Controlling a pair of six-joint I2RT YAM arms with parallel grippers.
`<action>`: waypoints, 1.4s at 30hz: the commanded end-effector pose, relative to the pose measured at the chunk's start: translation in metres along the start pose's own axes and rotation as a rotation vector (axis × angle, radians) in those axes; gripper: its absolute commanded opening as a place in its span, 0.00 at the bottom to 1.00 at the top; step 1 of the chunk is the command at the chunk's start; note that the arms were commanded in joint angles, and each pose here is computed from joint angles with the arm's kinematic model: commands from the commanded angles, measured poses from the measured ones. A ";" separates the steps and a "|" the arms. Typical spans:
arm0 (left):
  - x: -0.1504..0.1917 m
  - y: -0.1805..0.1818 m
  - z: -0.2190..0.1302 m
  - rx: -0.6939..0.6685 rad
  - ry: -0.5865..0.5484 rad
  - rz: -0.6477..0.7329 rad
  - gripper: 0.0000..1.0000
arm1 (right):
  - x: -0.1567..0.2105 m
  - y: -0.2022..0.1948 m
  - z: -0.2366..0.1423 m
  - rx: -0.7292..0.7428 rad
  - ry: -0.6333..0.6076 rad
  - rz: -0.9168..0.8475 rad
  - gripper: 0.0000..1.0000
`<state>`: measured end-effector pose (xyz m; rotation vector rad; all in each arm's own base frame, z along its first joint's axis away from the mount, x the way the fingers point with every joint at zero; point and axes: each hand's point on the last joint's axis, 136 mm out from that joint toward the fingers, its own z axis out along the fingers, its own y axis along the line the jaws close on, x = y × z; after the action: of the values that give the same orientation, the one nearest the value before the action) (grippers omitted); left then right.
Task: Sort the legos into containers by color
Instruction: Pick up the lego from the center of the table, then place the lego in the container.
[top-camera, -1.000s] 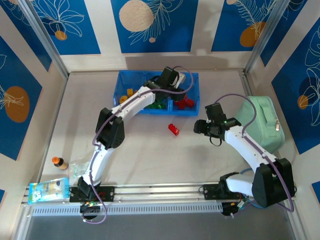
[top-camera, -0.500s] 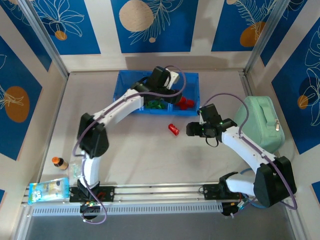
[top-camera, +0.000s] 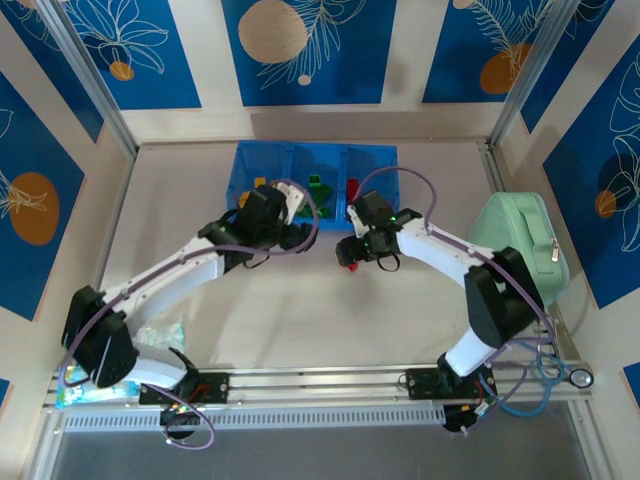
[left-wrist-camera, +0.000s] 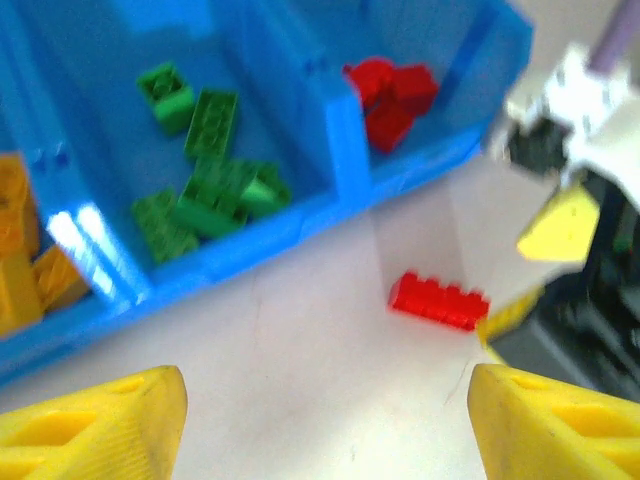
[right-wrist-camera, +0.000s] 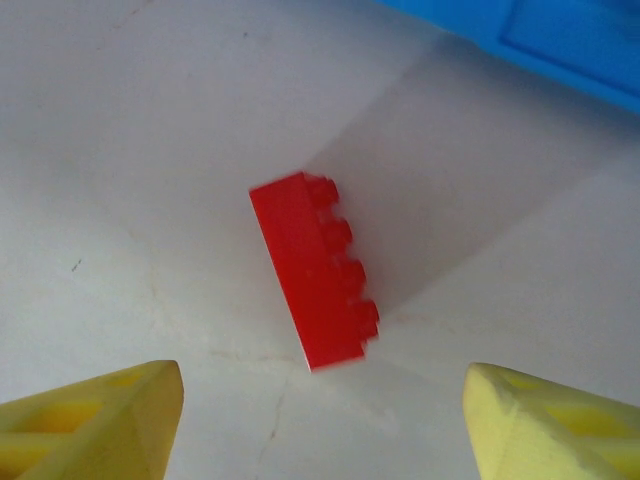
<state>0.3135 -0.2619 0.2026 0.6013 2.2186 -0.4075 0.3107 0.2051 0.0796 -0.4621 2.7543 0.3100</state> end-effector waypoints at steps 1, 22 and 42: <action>0.009 0.012 -0.015 -0.057 -0.056 -0.065 0.74 | -0.002 0.004 0.010 0.014 0.063 -0.047 0.72; 0.097 0.048 -0.039 -0.182 -0.019 -0.198 0.74 | -0.023 0.021 0.027 0.216 0.105 -0.208 0.22; 0.123 0.070 -0.067 -0.276 -0.055 -0.246 0.74 | -0.154 -0.090 -0.033 0.226 -0.138 0.125 0.34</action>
<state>0.2450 -0.1494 0.1507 0.2076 2.2433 -0.2794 0.4733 0.1572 0.1686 -0.2051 2.5697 0.0449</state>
